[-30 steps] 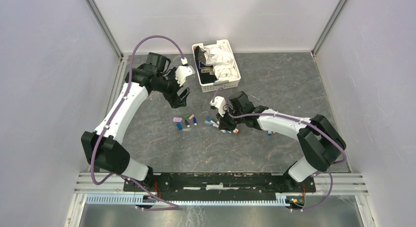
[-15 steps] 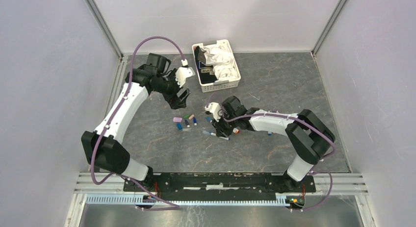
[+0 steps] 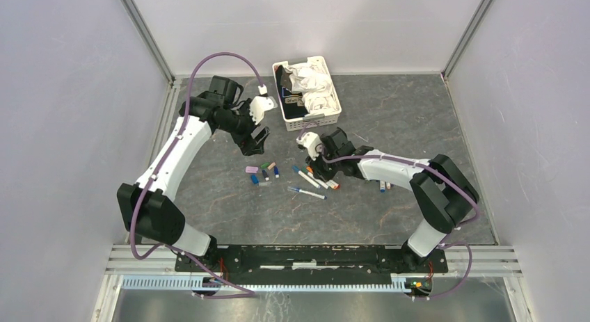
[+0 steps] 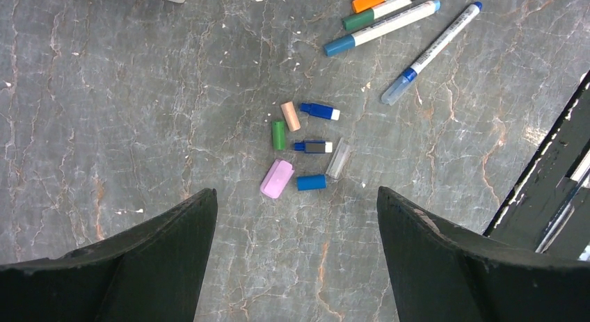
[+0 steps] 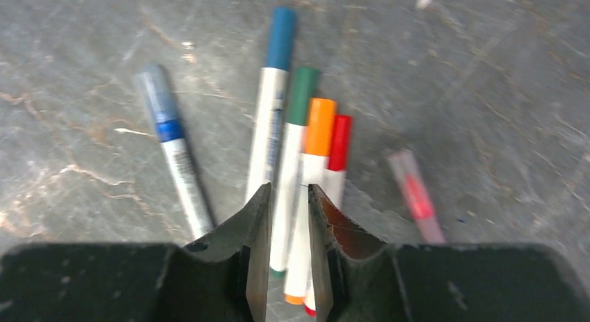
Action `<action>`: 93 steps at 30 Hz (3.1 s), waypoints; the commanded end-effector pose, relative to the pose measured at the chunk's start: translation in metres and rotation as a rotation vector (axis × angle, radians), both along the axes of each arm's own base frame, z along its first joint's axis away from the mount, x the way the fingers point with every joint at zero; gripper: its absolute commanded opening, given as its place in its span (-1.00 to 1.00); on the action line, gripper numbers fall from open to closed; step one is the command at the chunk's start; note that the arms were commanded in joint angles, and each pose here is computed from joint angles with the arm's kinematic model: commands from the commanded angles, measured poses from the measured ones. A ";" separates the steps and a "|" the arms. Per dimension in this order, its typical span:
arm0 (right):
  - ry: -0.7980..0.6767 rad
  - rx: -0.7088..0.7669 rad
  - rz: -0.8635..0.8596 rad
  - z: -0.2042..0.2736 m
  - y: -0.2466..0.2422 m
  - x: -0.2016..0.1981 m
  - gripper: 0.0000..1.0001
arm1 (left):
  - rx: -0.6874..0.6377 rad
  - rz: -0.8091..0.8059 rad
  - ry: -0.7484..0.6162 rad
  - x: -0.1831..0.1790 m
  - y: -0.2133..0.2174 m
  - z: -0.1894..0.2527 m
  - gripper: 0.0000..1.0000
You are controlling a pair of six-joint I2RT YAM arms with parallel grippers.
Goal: Open the pen caps
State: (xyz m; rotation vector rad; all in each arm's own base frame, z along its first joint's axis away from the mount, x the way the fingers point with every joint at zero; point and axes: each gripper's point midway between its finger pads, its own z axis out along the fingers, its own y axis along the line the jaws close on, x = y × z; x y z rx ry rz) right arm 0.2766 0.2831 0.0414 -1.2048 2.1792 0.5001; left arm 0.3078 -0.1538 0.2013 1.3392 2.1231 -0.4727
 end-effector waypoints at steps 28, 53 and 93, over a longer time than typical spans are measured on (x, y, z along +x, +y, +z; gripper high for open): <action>0.018 -0.117 -0.081 -0.033 -0.043 0.010 -0.72 | -0.029 -0.076 -0.003 -0.008 -0.006 0.005 0.81; 0.268 0.540 0.384 0.128 0.062 -0.050 -1.00 | -0.071 -0.549 -0.100 -0.068 -0.061 -0.021 0.90; 0.478 0.604 0.322 0.098 0.077 -0.050 -1.00 | 0.144 -0.631 -0.199 -0.065 -0.053 -0.038 -0.96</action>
